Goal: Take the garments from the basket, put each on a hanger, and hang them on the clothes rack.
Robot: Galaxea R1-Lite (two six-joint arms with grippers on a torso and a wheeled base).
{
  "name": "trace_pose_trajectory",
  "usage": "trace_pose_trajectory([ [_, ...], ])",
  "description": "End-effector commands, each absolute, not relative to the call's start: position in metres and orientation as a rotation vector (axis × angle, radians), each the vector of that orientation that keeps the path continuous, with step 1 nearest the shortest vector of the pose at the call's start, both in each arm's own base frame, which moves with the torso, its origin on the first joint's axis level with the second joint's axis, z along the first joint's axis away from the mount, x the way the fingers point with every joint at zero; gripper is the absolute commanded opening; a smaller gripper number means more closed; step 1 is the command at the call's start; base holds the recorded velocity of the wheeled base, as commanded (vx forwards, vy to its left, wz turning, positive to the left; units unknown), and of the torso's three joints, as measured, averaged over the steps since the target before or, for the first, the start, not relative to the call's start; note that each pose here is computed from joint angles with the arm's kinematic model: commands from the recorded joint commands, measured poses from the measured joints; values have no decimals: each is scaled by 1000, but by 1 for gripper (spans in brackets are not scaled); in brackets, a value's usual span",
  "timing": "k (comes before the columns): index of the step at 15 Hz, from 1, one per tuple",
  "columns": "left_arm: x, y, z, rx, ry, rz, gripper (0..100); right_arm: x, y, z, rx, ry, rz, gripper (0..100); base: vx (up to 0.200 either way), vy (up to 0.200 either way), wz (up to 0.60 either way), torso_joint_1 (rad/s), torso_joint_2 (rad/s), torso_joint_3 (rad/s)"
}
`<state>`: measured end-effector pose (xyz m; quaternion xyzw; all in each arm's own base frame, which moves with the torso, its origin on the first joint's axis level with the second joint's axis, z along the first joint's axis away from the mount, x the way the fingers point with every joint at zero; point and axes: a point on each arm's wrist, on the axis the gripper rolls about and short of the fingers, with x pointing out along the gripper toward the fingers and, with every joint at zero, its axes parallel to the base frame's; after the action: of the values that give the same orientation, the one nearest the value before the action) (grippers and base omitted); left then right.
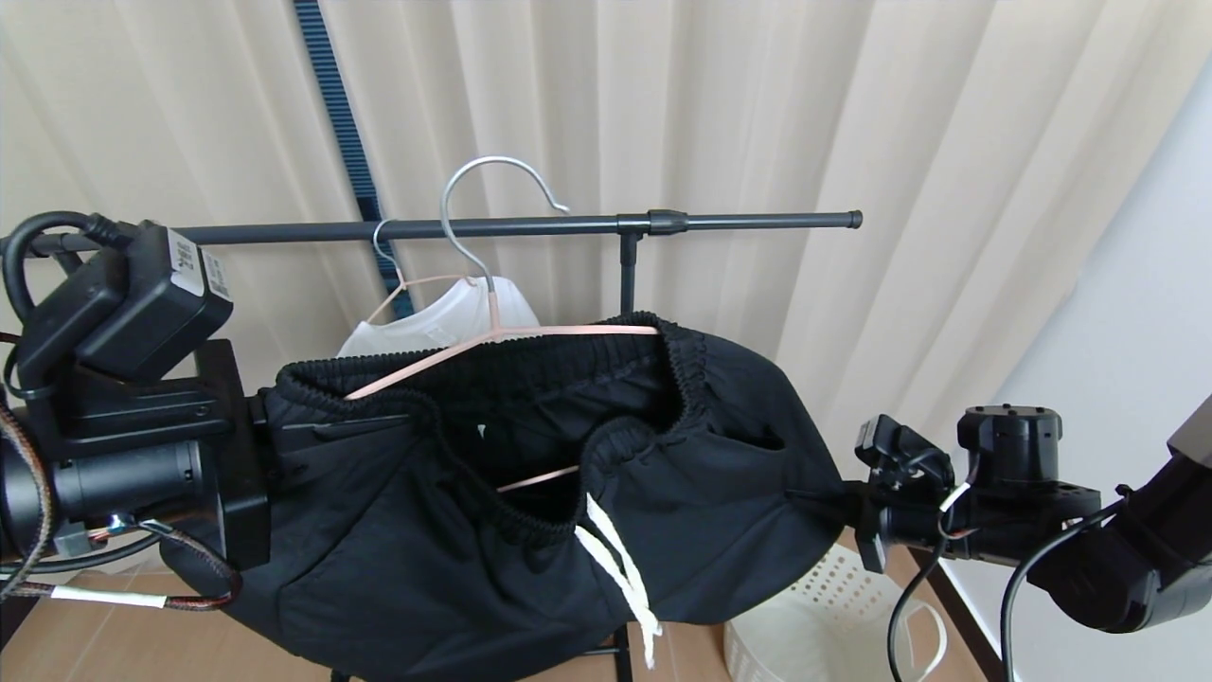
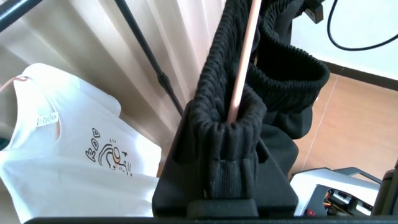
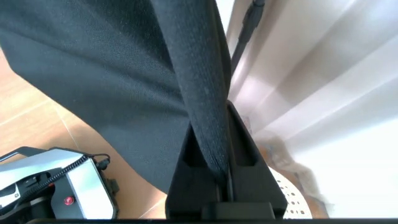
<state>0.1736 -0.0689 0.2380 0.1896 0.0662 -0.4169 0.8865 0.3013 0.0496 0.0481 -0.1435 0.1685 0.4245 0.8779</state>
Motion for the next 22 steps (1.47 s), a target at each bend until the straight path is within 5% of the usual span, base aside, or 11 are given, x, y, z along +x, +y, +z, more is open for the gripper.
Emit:
trace_pose_trajectory([
  [1,174,-69,237,394,139,-866,0,298,50,48,-302,349,889,0,0,0,0,0,0,0],
  [2,175,-69,237,393,139,-865,0,295,50,55,-309,327,888,100,0,0,0,0,0,0],
  [13,175,-47,218,337,240,-752,0,261,65,107,-362,162,927,100,0,0,0,0,0,0],
  [22,146,-29,209,285,248,-664,0,233,119,152,-158,136,839,100,0,0,0,0,0,0],
])
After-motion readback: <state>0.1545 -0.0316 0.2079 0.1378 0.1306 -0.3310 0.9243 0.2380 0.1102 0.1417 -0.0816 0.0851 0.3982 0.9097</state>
